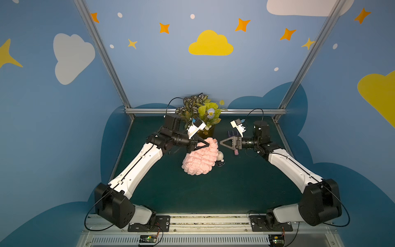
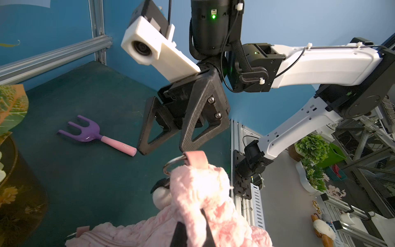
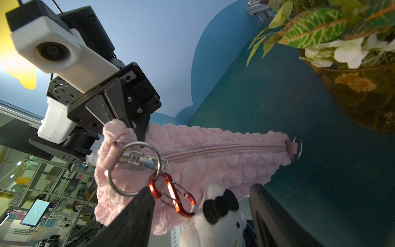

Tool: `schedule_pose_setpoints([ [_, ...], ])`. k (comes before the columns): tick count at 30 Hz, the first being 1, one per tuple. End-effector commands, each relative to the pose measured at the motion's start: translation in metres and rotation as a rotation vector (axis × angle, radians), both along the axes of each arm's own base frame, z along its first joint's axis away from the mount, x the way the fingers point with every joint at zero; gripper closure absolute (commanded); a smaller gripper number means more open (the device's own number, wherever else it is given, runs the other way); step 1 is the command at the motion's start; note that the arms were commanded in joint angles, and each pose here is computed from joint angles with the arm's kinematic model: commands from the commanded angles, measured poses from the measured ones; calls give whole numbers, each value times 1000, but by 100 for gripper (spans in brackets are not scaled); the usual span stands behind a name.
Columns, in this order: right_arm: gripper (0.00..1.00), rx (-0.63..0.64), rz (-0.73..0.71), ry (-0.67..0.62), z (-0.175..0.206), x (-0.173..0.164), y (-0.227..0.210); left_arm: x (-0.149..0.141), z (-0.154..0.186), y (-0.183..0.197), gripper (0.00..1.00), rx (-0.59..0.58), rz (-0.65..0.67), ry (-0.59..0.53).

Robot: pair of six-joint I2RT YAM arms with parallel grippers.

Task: Remove the decoration from the bag
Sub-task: Pick up the bag from the center of the board, then adjust the decoration item in the bag.

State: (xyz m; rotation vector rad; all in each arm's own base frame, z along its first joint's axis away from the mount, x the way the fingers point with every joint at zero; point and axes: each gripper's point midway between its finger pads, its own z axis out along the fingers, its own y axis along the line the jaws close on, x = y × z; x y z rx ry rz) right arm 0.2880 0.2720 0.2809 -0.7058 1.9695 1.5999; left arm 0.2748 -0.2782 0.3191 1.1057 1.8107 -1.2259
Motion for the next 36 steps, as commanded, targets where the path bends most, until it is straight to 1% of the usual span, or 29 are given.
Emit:
schedule_pose_setpoints([
  [1,28,6,62,-4,3,-8,9,-10,37,1,98,-70,-48,-92],
  [7,29,-8,108,13,-9,-22,18,-9,39,1,98,-72,-50,-96],
  [13,32,-18,110,31,-19,-24,20,-9,42,1,98,-76,-52,-102],
  [19,34,-13,127,32,-18,-23,26,-9,48,0,98,-89,-57,-104],
  [24,34,-23,167,29,-19,-29,34,-9,50,-1,98,-97,-60,-103],
  [26,36,-32,185,29,-20,-32,37,-7,48,-1,98,-93,-56,-102],
  [27,38,-33,194,27,-20,-33,39,-6,47,-1,98,-89,-53,-103],
  [29,48,-37,202,28,-22,-34,40,-4,44,0,98,-81,-41,-103],
  [30,54,-36,206,27,-21,-34,40,-3,42,0,98,-76,-34,-103],
  [31,64,-35,207,27,-21,-34,41,-1,40,1,98,-68,-26,-104],
  [33,76,-39,206,26,-22,-35,40,0,35,2,98,-59,-14,-101],
  [34,81,-42,204,25,-22,-35,39,1,33,3,98,-55,-9,-101],
  [36,87,-54,193,21,-23,-35,37,3,30,5,98,-44,8,-103],
])
